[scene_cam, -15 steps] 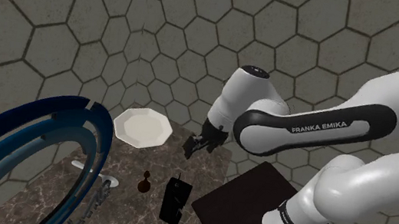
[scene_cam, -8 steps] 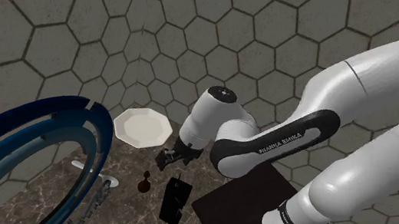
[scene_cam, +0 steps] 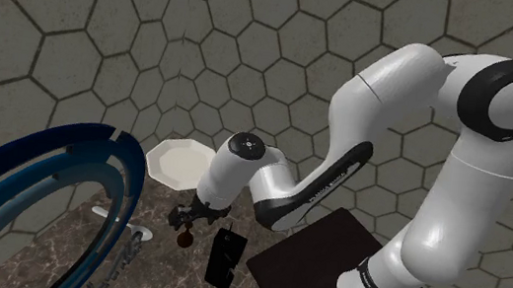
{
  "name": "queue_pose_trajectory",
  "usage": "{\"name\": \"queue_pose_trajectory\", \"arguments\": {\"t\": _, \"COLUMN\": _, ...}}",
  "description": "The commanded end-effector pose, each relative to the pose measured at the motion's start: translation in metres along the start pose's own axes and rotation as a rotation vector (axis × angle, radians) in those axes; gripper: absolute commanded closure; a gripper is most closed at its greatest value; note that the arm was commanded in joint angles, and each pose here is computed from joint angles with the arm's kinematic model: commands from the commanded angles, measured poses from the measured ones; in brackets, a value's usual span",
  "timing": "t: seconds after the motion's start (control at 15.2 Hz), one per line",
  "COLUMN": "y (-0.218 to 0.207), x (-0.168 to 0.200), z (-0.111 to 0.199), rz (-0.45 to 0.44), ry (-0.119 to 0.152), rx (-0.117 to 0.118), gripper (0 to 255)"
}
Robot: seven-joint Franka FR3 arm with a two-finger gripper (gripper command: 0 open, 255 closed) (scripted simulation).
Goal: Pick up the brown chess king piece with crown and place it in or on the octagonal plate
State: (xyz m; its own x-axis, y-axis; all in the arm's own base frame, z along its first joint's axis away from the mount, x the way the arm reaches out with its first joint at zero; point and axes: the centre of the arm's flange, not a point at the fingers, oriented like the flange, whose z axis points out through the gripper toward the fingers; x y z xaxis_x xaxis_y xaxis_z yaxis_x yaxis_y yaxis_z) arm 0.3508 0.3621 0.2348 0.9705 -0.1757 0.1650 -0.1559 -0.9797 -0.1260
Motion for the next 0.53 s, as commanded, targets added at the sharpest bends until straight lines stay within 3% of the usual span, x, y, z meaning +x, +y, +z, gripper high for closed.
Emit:
{"name": "queue_pose_trajectory", "arguments": {"t": 0.0, "y": -0.003, "x": -0.001, "z": 0.013, "rz": 0.001, "ry": 0.003, "rx": -0.001, "gripper": 0}}
{"name": "queue_pose_trajectory", "arguments": {"t": 0.46, "y": -0.003, "x": 0.000, "z": 0.037, "rz": 0.001, "ry": 0.003, "rx": -0.001, "gripper": 0}}
